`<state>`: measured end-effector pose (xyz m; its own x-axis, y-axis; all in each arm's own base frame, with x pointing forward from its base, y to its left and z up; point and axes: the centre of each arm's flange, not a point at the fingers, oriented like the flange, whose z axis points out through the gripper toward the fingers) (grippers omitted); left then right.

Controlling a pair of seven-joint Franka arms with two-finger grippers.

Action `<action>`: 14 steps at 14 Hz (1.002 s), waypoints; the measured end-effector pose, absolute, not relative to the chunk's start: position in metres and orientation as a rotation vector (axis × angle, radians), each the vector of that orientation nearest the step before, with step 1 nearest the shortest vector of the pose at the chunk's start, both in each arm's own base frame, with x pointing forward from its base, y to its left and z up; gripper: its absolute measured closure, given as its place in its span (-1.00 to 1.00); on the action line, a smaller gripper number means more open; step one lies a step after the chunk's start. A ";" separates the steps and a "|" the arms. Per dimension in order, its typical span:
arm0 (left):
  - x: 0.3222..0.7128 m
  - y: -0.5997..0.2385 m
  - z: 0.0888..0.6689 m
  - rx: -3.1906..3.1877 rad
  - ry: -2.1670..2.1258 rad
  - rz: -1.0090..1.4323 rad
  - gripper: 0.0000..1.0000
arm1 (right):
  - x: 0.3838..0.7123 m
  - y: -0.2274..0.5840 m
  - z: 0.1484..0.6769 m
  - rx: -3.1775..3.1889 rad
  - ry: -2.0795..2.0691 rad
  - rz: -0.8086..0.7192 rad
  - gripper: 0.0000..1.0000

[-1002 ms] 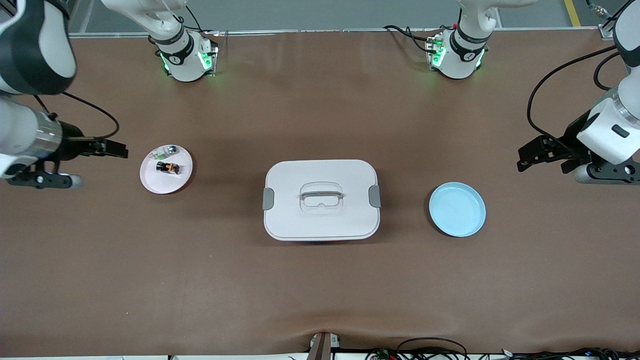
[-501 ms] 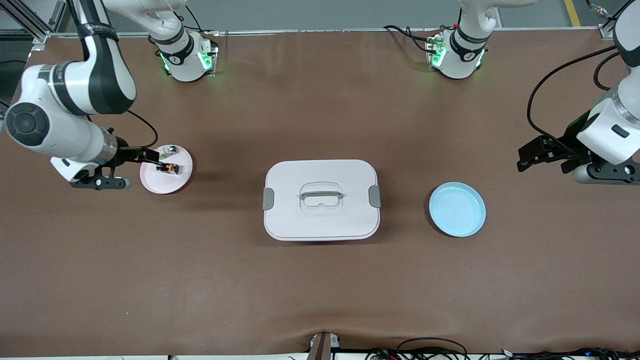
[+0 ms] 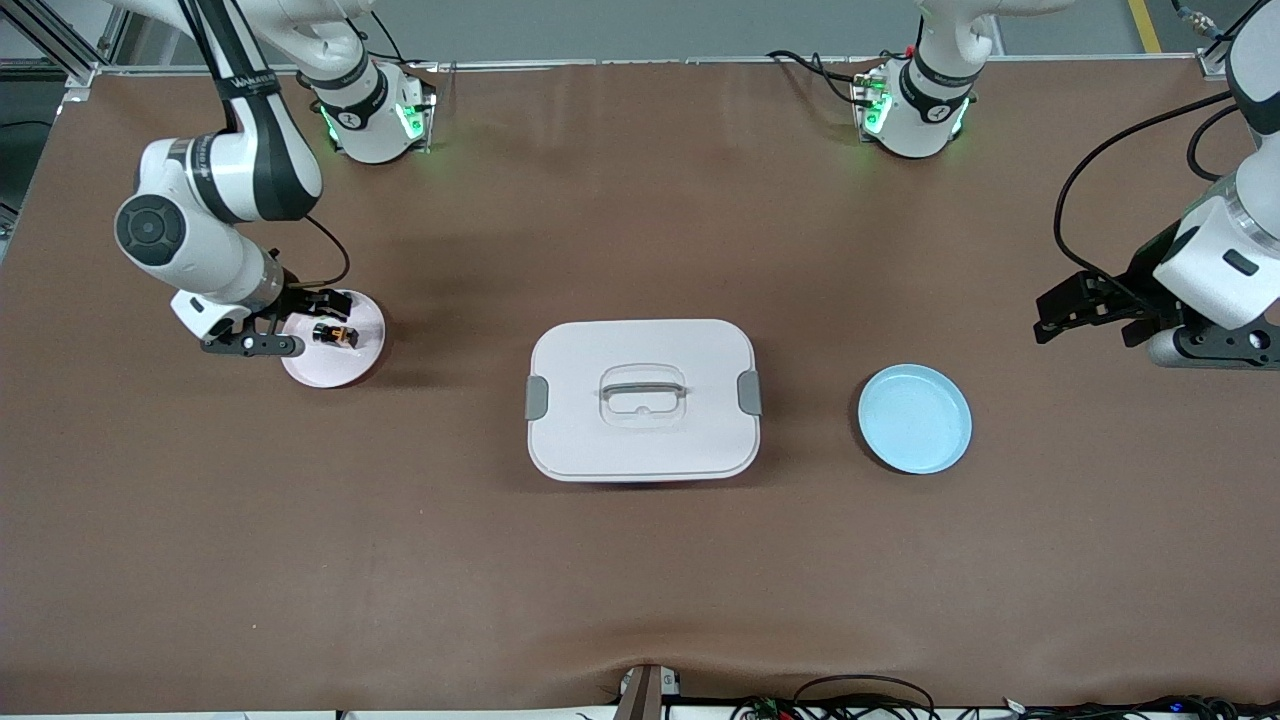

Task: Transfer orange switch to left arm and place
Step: 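Reach the right gripper down to the orange switch on the white plate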

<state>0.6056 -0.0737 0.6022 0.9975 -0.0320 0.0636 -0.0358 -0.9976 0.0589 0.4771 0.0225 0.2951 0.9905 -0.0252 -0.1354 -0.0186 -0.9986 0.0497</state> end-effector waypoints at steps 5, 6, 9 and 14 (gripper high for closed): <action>0.606 -0.074 0.601 3.080 -0.052 0.095 -1.00 | 0.473 0.013 0.270 3.023 0.016 -0.173 -1.00; 0.606 -0.074 0.601 3.080 -0.052 0.093 -1.00 | 0.473 0.007 0.262 3.023 0.001 -0.161 -1.00; 0.607 -0.074 0.599 3.080 -0.051 0.089 -1.00 | 0.466 -0.008 0.224 3.042 -0.038 -0.123 -1.00; 0.607 -0.074 0.598 3.080 -0.051 0.086 -1.00 | 0.461 -0.006 0.201 3.039 -0.125 -0.149 -1.00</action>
